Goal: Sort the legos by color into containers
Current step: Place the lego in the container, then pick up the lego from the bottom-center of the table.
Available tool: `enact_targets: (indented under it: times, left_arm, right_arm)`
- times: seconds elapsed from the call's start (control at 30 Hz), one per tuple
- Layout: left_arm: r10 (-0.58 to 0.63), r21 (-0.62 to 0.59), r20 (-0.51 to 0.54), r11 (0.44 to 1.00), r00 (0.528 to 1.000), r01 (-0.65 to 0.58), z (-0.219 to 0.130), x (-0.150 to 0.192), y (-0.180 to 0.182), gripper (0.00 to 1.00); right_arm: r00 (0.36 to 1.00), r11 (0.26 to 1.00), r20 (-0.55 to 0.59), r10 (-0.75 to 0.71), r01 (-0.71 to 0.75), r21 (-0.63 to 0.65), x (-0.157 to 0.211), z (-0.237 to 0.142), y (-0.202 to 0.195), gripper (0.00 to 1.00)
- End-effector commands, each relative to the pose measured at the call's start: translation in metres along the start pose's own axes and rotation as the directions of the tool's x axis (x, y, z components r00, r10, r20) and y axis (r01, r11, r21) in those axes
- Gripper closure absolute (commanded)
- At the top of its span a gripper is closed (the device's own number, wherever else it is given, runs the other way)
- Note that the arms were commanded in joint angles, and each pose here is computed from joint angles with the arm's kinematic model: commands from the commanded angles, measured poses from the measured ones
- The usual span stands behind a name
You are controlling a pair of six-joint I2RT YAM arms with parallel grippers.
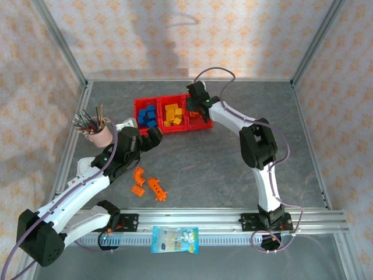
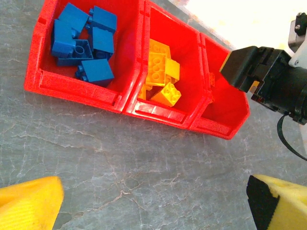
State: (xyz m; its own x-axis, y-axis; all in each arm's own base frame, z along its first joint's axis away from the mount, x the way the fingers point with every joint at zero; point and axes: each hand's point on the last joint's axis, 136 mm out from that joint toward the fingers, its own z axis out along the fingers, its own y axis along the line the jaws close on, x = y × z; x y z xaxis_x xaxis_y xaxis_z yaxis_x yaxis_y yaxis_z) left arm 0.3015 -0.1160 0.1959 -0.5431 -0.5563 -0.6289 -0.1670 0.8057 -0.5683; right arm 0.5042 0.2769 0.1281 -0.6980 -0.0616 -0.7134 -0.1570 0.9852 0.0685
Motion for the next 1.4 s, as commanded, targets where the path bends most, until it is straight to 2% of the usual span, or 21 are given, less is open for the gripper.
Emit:
enact_targets:
  times: [0.0, 0.17, 0.37, 0.7, 1.07, 1.23, 1.37]
  left_arm:
    - [-0.006, 0.005, 0.056, 1.000, 0.998, 0.006, -0.016, -0.016, -0.001, 0.01]
    - [-0.018, -0.041, 0.066, 0.999, 0.998, 0.021, -0.035, -0.014, 0.016, 0.01]
    - [-0.044, -0.100, 0.066, 0.994, 0.997, 0.051, -0.060, -0.004, 0.044, 0.01]
    - [-0.141, -0.168, 0.113, 0.973, 0.983, 0.159, -0.102, 0.001, 0.080, 0.01]
    - [-0.159, -0.202, 0.124, 0.962, 0.979, 0.182, -0.114, 0.003, 0.091, 0.01]
    - [-0.161, -0.201, 0.120, 0.962, 0.980, 0.182, -0.110, 0.005, 0.092, 0.01]
    - [-0.157, -0.203, 0.123, 0.963, 0.980, 0.180, -0.110, 0.005, 0.092, 0.01]
  right_arm:
    - [0.998, 0.997, 0.055, -0.006, 0.010, -0.078, -0.008, -0.053, 0.023, 0.37]
    - [0.999, 0.988, 0.021, -0.031, 0.034, -0.152, 0.031, -0.091, 0.052, 0.31]
    - [0.991, 0.962, -0.036, -0.126, 0.113, -0.248, 0.094, -0.127, 0.095, 0.28]
    - [0.938, 0.865, -0.089, -0.334, 0.267, -0.426, 0.209, -0.178, 0.180, 0.21]
    - [0.860, 0.784, -0.136, -0.492, 0.370, -0.498, 0.286, -0.179, 0.218, 0.26]
    - [0.839, 0.773, -0.148, -0.523, 0.394, -0.497, 0.303, -0.172, 0.225, 0.29]
    - [0.827, 0.776, -0.166, -0.537, 0.407, -0.482, 0.313, -0.163, 0.224, 0.36]
